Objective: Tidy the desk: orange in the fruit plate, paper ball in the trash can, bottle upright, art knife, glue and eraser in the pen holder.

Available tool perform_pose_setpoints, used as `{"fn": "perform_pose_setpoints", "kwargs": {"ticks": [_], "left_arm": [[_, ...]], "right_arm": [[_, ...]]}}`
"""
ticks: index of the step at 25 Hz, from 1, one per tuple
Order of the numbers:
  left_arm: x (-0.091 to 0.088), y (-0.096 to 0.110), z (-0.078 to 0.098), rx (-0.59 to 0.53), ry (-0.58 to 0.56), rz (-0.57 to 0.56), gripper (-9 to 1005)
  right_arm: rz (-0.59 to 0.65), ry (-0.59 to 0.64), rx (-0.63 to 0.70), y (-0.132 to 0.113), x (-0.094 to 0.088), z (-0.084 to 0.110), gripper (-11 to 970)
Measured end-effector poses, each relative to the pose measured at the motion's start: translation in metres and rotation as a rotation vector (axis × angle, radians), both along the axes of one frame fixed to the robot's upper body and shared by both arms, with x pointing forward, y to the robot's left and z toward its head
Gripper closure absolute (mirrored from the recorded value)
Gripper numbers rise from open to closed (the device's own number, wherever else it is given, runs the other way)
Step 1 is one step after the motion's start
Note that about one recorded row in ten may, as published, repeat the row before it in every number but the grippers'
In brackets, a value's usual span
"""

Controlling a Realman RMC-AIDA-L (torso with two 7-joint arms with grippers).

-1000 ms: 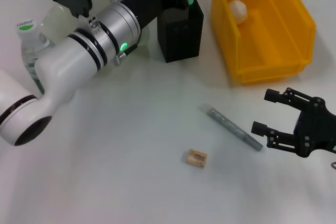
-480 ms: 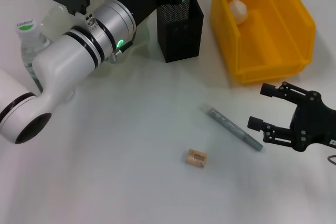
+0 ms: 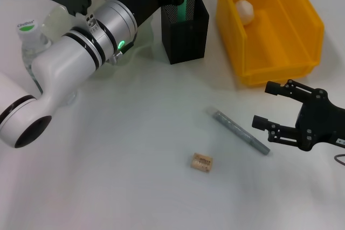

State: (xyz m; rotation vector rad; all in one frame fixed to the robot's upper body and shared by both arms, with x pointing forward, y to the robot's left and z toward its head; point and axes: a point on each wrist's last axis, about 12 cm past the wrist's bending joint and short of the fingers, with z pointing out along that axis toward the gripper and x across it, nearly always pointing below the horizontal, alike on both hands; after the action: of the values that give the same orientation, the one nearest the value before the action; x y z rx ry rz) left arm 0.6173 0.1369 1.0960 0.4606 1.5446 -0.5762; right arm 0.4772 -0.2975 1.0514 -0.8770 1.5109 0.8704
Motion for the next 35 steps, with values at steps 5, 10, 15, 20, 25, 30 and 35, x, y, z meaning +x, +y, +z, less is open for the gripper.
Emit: {"fn": "perform_pose_setpoints", "kwargs": {"ticks": [5, 10, 15, 20, 25, 30, 35], "left_arm": [[0.001, 0.001, 0.000, -0.006, 0.003, 0.007, 597], [0.001, 0.001, 0.000, -0.009, 0.005, 0.008, 380], [0.001, 0.002, 0.000, -0.014, 0.003, 0.011, 283], [0.001, 0.004, 0.001, -0.021, 0.001, 0.018, 279], [-0.004, 0.008, 0.000, -0.088, 0.012, 0.007, 281], [-0.018, 0.016, 0.001, -0.190, 0.015, -0.072, 282], [-0.039, 0.039, -0.003, -0.227, 0.004, -0.182, 283]], "right_arm": [[0.002, -0.001, 0.000, 0.001, 0.002, 0.001, 151], [0.002, -0.001, -0.001, 0.001, 0.002, 0.001, 151], [0.002, -0.002, -0.001, 0.001, 0.003, 0.001, 151], [-0.003, -0.005, 0.006, 0.001, 0.004, 0.002, 151], [-0.002, -0.005, 0.012, 0.001, 0.003, 0.003, 151], [-0.006, -0.006, 0.014, 0.000, 0.003, 0.003, 151], [-0.010, -0.007, 0.018, -0.001, 0.003, 0.004, 151]]}}
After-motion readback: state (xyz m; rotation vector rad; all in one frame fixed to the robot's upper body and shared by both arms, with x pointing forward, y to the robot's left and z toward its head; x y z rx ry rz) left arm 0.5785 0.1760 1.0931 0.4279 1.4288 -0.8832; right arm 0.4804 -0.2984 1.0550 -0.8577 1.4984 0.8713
